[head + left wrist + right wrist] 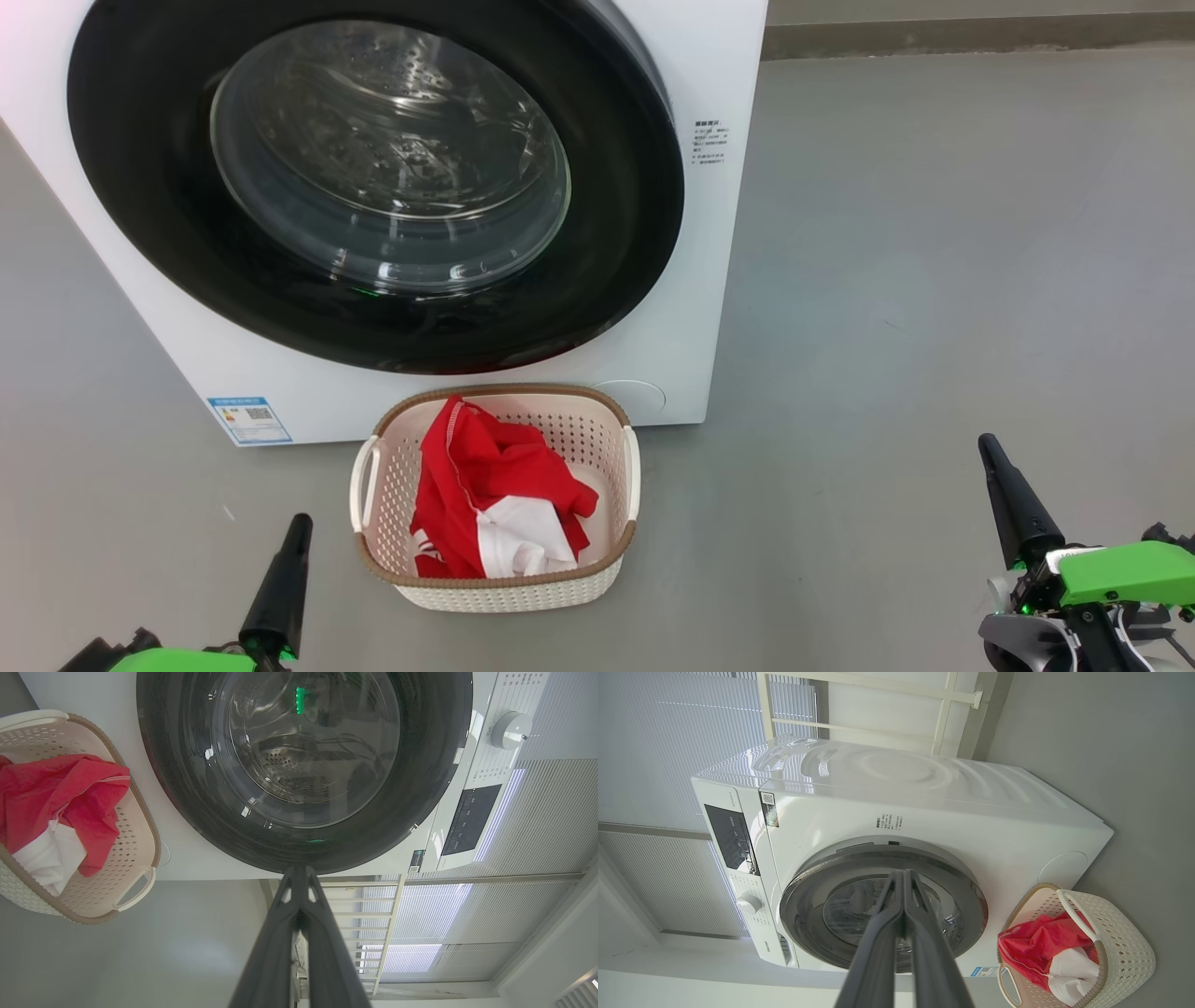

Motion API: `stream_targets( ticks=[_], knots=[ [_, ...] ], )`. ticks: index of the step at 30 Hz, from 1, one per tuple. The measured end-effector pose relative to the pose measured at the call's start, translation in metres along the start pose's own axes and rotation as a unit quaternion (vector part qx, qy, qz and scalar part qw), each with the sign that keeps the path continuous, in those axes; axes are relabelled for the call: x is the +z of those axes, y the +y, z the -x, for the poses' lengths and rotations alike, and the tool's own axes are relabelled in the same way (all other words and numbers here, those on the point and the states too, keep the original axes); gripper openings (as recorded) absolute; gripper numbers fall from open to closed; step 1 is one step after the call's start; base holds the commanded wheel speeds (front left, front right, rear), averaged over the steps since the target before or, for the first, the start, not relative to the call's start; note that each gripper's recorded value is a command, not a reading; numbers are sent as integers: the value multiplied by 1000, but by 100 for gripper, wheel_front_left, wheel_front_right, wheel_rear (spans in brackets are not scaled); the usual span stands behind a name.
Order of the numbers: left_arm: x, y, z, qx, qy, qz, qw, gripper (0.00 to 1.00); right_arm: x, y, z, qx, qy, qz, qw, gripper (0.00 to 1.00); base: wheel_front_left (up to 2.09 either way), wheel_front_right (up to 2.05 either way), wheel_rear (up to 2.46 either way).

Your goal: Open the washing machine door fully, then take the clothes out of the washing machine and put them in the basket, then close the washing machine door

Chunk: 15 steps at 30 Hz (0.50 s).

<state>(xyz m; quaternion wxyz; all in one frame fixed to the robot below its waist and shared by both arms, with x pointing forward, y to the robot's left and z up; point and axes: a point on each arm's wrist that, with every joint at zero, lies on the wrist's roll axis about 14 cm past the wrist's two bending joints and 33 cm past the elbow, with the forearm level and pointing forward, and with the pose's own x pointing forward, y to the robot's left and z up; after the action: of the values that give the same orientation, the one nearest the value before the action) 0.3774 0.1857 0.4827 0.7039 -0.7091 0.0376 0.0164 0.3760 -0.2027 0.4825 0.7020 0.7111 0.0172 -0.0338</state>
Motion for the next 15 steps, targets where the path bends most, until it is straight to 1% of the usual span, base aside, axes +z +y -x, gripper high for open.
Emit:
stream_targets(
  ticks=[15],
  knots=[
    [0, 0, 0, 0, 0, 0, 1000, 0, 0, 0, 0, 0, 0, 0, 1000, 0, 0, 0, 0]
  ],
)
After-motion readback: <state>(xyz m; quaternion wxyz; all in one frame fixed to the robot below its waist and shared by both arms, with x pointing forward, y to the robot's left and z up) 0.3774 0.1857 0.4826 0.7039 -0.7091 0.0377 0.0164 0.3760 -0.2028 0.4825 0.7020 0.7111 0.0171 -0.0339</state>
